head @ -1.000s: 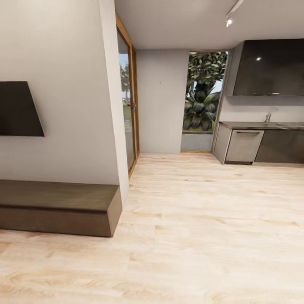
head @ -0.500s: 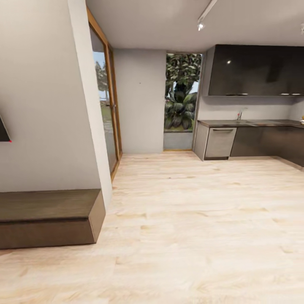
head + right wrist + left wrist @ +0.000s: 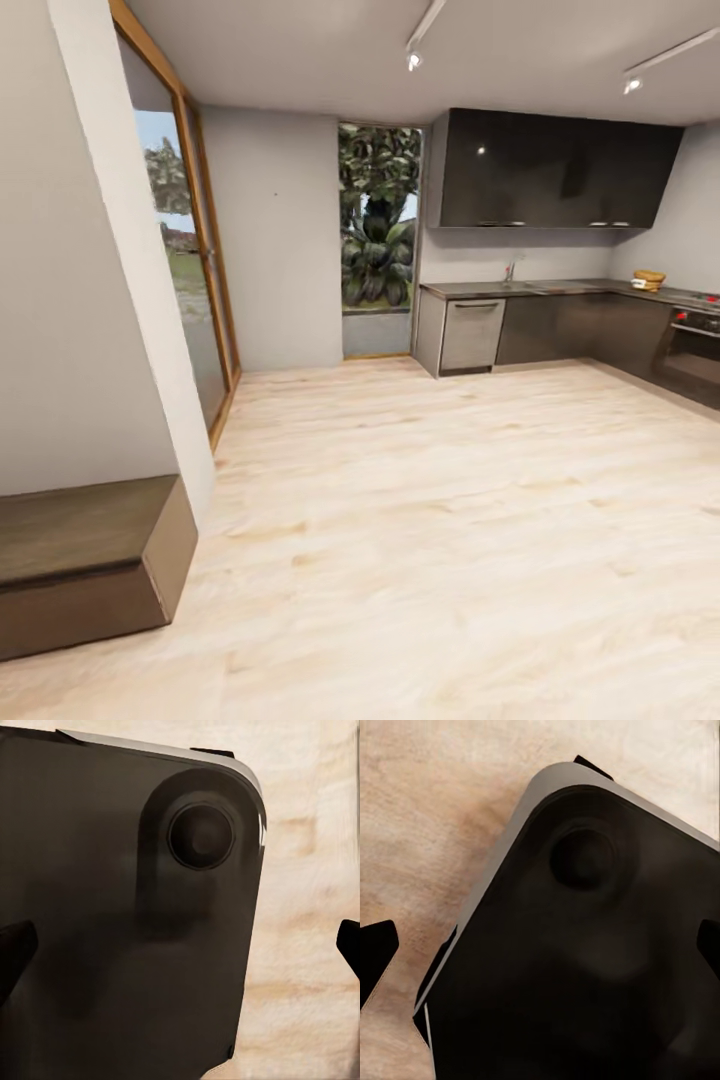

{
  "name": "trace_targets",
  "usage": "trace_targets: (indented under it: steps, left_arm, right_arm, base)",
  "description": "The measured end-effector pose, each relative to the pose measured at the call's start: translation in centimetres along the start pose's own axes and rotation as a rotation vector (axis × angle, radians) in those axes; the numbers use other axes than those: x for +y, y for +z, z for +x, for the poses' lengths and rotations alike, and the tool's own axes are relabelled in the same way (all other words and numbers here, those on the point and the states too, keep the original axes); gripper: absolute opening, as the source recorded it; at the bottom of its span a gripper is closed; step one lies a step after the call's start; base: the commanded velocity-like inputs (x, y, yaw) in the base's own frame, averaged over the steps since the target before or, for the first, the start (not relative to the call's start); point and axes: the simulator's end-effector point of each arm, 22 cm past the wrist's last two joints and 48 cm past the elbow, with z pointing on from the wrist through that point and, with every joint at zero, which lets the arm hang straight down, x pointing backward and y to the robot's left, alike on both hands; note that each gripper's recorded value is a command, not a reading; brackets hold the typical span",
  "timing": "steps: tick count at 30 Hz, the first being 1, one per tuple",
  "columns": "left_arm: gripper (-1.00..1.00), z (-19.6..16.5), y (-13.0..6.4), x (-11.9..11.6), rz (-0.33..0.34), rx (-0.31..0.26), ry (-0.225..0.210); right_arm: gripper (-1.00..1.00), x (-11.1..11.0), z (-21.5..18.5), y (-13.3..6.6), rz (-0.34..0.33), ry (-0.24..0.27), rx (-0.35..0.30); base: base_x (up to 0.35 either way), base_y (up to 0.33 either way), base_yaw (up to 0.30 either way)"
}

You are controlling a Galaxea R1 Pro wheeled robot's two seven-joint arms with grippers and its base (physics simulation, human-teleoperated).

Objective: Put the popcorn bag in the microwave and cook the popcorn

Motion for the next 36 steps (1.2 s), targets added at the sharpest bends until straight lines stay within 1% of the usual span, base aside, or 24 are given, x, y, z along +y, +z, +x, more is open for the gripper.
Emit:
trace_targets:
  steps: [10,18,21,24,27,36]
  left_arm:
    - [1.00,0.06,0.01,0.19,-0.003,0.005,0.000]
    - [1.00,-0.23,0.02,0.08,-0.002,-0.009,0.001]
    - [1.00,-0.25,0.02,0.17,-0.004,-0.010,-0.011]
    - [1.00,-0.22,0.02,0.24,-0.008,-0.009,-0.014]
    - [1.00,-0.13,0.00,0.10,-0.004,-0.007,-0.003]
    - [1.00,-0.12,0.01,0.28,-0.007,-0.004,-0.002]
  right_arm:
    - [1.00,0.00,-0.01,0.00,0.000,0.000,0.000]
    - [1.00,0.00,-0.01,0.01,0.000,0.000,0.001]
    - [1.00,0.00,-0.01,0.01,0.000,0.000,0.001]
    - [1.00,0.00,-0.01,0.01,0.000,0.000,0.001]
    - [1.00,0.00,0.01,0.00,0.000,0.000,0.000]
    - [1.00,0.00,0.02,0.00,0.000,0.000,0.001]
  base:
    - [0.318,-0.047,-0.294]
    - [0.049,-0.024,-0.294]
    - [0.001,-0.001,-0.294]
    - [0.038,0.000,-0.294]
    - [0.246,0.000,-0.294]
    - [0.312,0.000,-0.294]
